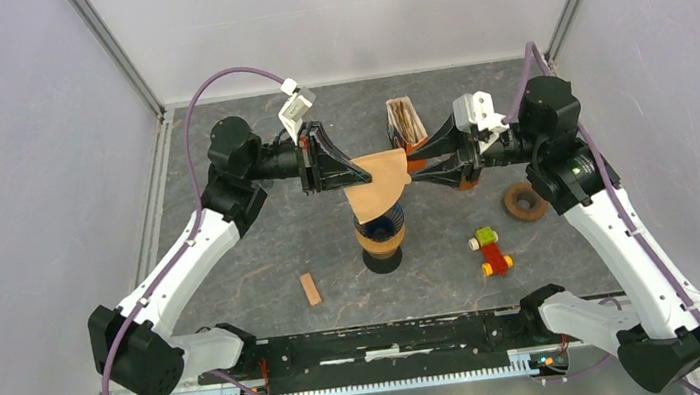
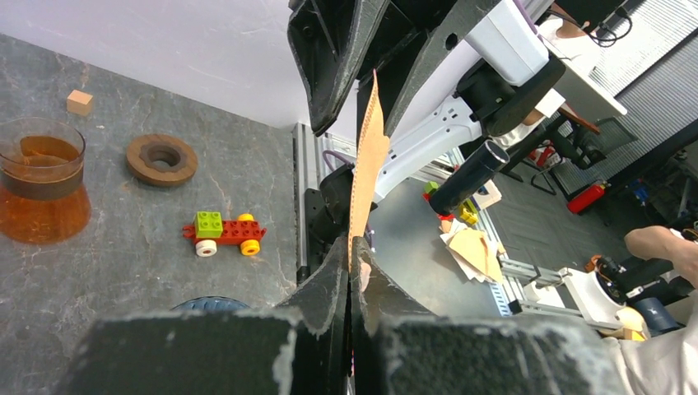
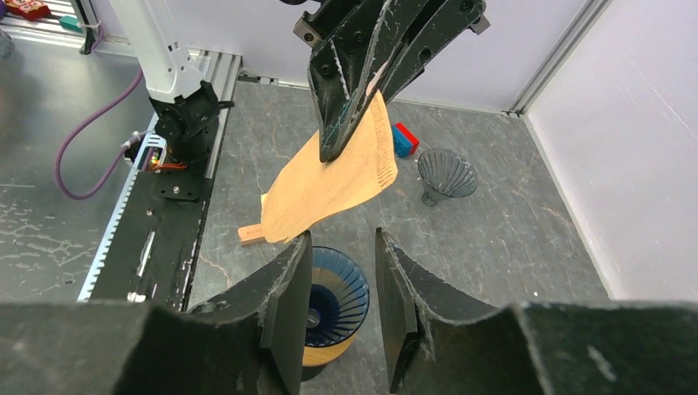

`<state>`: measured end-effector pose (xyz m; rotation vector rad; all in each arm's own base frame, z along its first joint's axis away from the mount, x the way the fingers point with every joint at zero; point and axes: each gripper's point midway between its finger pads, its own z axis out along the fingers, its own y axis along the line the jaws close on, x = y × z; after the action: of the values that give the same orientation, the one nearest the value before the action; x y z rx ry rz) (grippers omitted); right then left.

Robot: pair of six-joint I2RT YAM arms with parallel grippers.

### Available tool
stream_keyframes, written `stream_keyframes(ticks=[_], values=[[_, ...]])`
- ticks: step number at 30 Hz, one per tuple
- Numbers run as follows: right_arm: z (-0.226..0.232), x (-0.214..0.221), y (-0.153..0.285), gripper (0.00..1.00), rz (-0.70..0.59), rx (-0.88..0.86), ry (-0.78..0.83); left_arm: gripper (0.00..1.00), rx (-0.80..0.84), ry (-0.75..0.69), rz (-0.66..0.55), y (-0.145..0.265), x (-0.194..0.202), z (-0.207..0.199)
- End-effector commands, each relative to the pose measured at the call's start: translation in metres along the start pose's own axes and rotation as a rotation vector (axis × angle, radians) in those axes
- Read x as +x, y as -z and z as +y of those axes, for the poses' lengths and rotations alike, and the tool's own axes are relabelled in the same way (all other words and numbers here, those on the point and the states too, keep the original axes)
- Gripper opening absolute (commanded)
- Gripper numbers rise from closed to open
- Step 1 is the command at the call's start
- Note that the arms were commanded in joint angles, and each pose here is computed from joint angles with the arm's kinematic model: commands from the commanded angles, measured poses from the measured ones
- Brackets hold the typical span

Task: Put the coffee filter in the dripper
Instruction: Pick up the coffee filter from the coffee filter holder.

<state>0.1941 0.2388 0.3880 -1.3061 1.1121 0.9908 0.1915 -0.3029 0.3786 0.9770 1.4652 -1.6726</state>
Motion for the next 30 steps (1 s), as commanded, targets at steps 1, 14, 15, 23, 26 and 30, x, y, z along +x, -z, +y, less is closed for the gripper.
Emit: stream_keyframes(ticks=[1,14,15,23,26,30], values=[[0.005,-0.001,0.003,0.4,0.009,0.004,0.042,0.02,-0.012,-0.091,-0.021,0.0,-0.014,0.0],[0.002,-0.001,0.0,0.41,-0.01,0.001,0.008,0.02,-0.024,-0.089,-0.014,0.0,-0.01,0.004],[0.001,-0.001,0.0,0.41,-0.01,0.007,0.001,0.02,-0.022,-0.094,-0.015,0.0,-0.011,0.003],[-0.003,0.005,-0.003,0.41,-0.018,0.017,-0.04,0.02,-0.025,-0.097,-0.015,0.0,-0.01,0.005],[-0.007,0.008,-0.004,0.41,-0.018,0.036,-0.061,0.02,-0.024,-0.098,-0.014,0.0,-0.01,0.005],[-0.011,0.012,-0.005,0.4,-0.012,0.055,-0.069,0.02,-0.022,-0.099,-0.012,0.0,-0.009,0.005]])
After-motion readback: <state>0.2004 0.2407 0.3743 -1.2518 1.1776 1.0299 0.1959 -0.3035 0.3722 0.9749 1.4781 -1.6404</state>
